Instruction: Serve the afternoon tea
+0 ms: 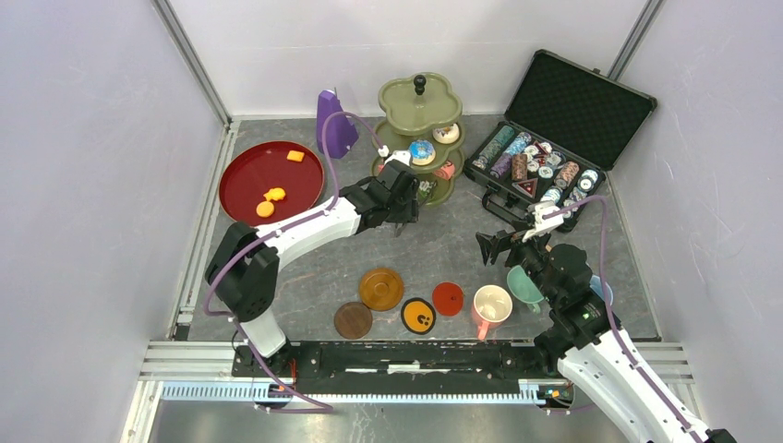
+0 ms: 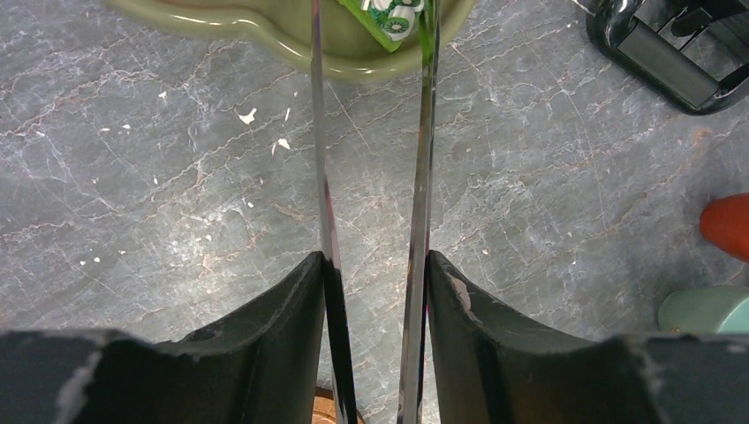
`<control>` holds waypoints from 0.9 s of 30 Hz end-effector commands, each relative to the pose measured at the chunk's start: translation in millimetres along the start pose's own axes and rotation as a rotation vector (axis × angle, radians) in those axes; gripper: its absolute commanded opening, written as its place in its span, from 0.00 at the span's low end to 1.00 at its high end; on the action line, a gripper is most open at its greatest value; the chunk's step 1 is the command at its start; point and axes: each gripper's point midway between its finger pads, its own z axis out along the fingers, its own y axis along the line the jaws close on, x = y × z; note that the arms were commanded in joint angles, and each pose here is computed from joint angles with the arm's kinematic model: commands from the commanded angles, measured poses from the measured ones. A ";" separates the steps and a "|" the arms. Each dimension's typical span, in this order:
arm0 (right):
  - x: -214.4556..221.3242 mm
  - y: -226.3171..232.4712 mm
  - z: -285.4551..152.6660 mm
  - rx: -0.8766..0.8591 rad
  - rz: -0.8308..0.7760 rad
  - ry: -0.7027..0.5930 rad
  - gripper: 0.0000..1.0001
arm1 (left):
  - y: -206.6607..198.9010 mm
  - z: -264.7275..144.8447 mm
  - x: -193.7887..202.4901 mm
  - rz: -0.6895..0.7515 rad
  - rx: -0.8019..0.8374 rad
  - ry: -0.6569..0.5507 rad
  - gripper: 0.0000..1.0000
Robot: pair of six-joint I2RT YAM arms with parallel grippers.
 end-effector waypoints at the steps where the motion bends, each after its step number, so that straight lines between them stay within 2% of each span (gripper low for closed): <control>1: -20.4 0.7 -0.3 0.002 -0.002 -0.050 0.98 | -15.8 -7.0 -27.9 -0.023 0.036 -0.079 0.53; 7: -19.3 -0.5 -0.5 0.008 -0.005 -0.049 0.98 | -10.3 -23.7 -33.5 0.005 0.028 -0.099 0.63; 16: -18.0 0.3 1.0 0.002 -0.007 -0.049 0.98 | 13.1 -74.3 -27.7 0.059 0.024 -0.131 0.58; 21: -14.9 3.5 4.1 -0.015 0.003 -0.050 0.98 | 45.4 -110.4 -26.3 0.091 -0.049 -0.185 0.56; 27: -15.3 9.5 9.4 -0.043 0.009 -0.042 0.98 | 95.8 -133.5 -26.0 0.055 -0.156 -0.212 0.56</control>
